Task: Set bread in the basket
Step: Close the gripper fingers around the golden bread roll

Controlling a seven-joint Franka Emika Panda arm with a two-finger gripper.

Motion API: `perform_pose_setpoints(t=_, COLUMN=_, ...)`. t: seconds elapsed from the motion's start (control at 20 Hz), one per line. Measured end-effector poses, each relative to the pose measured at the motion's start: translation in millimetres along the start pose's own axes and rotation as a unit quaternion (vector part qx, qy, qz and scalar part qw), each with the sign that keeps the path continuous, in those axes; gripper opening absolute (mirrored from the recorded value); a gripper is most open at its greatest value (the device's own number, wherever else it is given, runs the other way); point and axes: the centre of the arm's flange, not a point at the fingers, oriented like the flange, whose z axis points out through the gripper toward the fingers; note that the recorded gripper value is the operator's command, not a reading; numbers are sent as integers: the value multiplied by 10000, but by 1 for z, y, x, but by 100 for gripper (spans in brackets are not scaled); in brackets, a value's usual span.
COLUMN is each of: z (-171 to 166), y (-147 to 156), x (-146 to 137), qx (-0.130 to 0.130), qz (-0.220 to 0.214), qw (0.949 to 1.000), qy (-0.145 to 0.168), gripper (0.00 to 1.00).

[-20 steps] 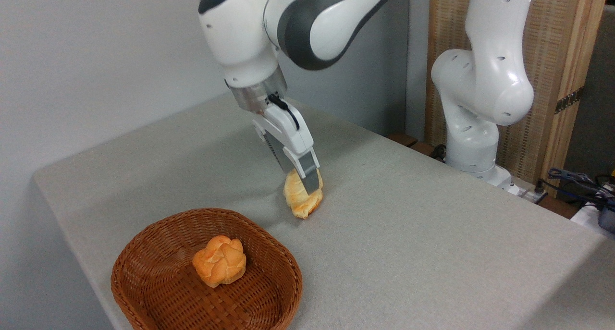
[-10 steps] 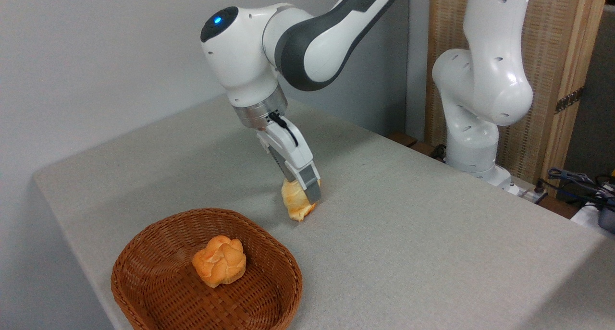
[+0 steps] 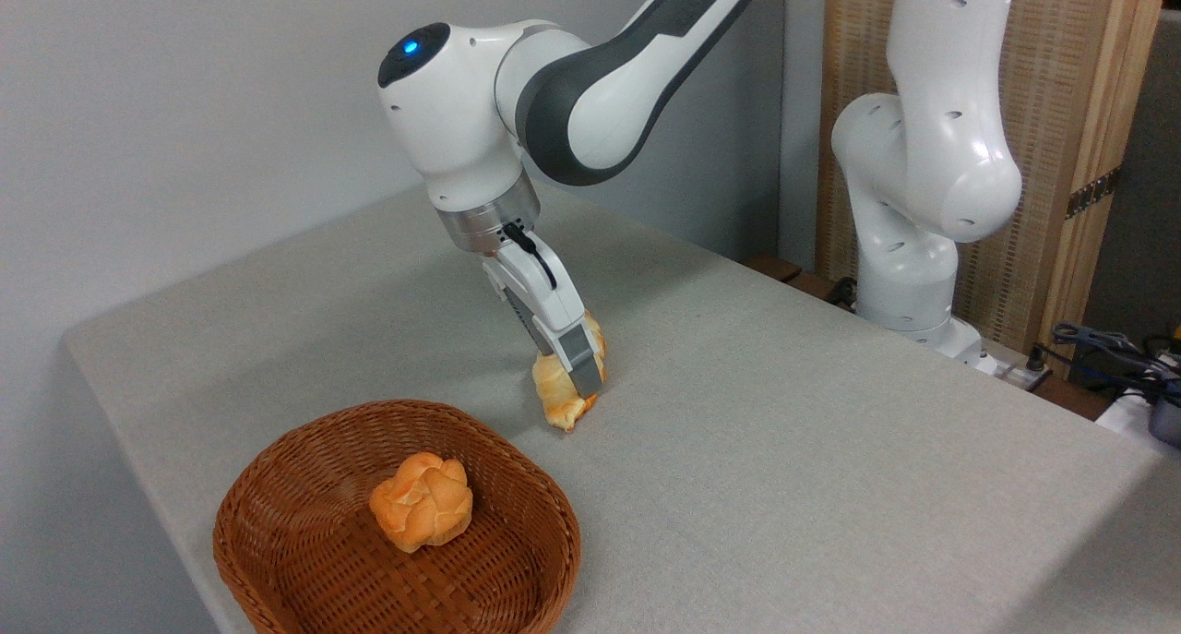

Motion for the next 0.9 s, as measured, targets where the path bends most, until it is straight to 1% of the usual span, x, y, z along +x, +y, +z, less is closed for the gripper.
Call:
perform_pose_setpoints(t=0.55, z=0, y=1, x=2, qx=13, qz=20, qw=10000, qy=8, gripper=40)
perform_pose_setpoints(t=0.7, z=-3, y=2, x=2, qx=31, qz=27, qw=10000, qy=29, gripper=38)
perform_pose_setpoints(t=0.8, z=-7, y=4, x=5, qx=64, qz=65, qw=9999, qy=53, gripper=32)
perform_pose_setpoints(t=0.9, z=-11, y=7, x=10, qx=106, qz=114, qw=9998, qy=81, gripper=32)
